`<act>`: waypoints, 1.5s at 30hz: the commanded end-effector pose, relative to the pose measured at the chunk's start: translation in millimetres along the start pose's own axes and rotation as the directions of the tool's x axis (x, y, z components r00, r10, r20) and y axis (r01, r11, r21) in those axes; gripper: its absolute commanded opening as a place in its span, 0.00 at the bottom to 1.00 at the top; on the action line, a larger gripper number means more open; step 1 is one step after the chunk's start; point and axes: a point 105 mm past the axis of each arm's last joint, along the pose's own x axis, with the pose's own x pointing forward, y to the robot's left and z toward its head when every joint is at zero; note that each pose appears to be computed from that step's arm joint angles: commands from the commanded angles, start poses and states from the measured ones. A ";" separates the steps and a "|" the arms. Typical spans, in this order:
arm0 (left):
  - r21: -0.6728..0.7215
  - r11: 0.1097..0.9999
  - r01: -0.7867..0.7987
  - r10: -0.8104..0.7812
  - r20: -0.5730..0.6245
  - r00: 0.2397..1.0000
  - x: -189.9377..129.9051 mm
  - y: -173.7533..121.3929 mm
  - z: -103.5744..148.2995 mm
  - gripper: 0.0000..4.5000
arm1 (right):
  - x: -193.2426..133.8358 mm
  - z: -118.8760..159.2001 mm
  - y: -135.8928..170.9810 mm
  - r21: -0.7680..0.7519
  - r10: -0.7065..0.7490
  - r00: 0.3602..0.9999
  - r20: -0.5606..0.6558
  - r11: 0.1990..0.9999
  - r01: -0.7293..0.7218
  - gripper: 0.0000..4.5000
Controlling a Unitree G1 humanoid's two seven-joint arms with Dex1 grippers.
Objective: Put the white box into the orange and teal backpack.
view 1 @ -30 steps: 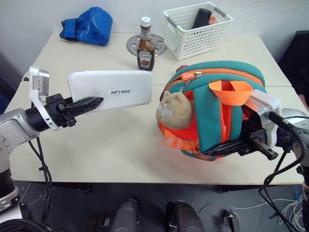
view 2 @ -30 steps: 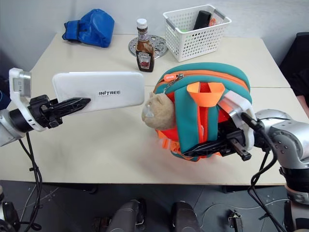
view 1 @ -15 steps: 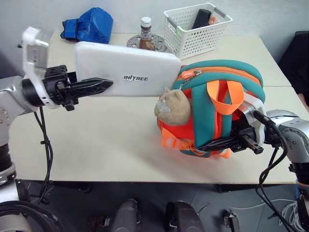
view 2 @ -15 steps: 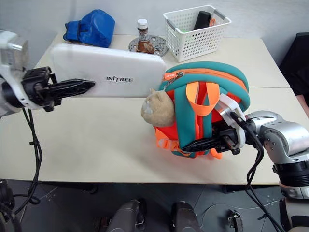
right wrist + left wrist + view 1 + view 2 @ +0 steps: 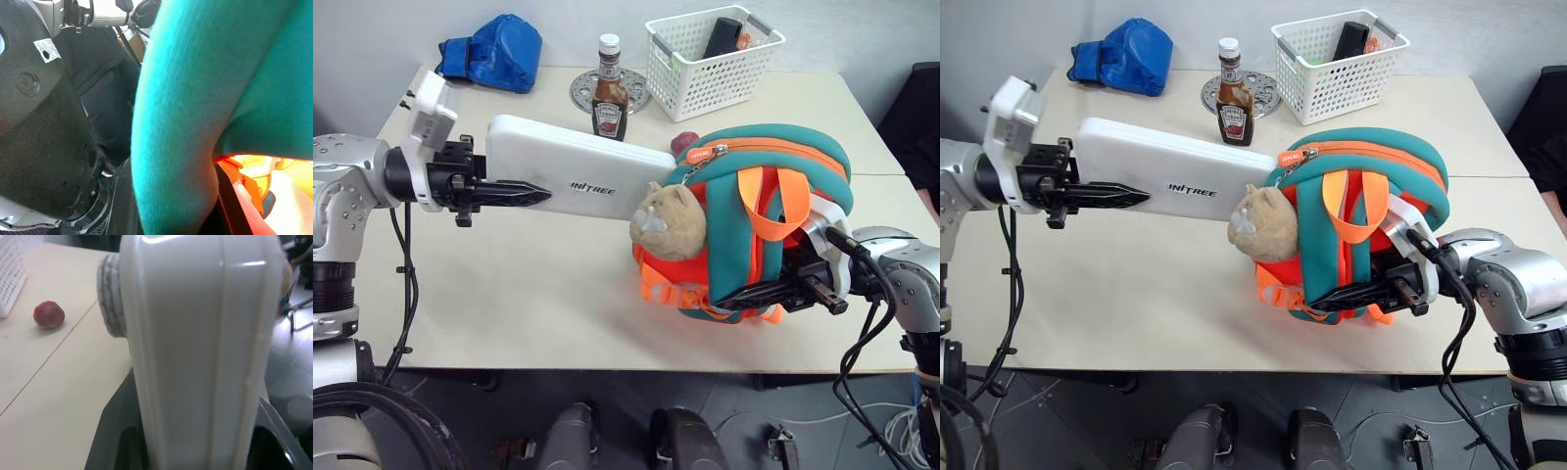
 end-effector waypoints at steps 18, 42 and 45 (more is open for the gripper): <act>0.242 0.956 0.163 -0.138 -0.119 0.983 12.6 18.2 58.6 0.31 | 8.0 5.0 -6.5 -0.038 0.007 1.000 -0.004 0.999 -0.007 0.00; 0.108 0.989 0.101 -0.089 -0.111 0.990 19.1 20.4 6.0 0.31 | 6.7 -4.6 -10.6 -0.023 -0.035 0.999 -0.002 0.999 0.035 0.00; 0.093 0.991 0.096 -0.090 -0.071 0.993 25.0 19.7 4.7 0.31 | 6.6 -5.5 -10.2 -0.022 -0.036 0.999 -0.005 0.999 0.036 0.00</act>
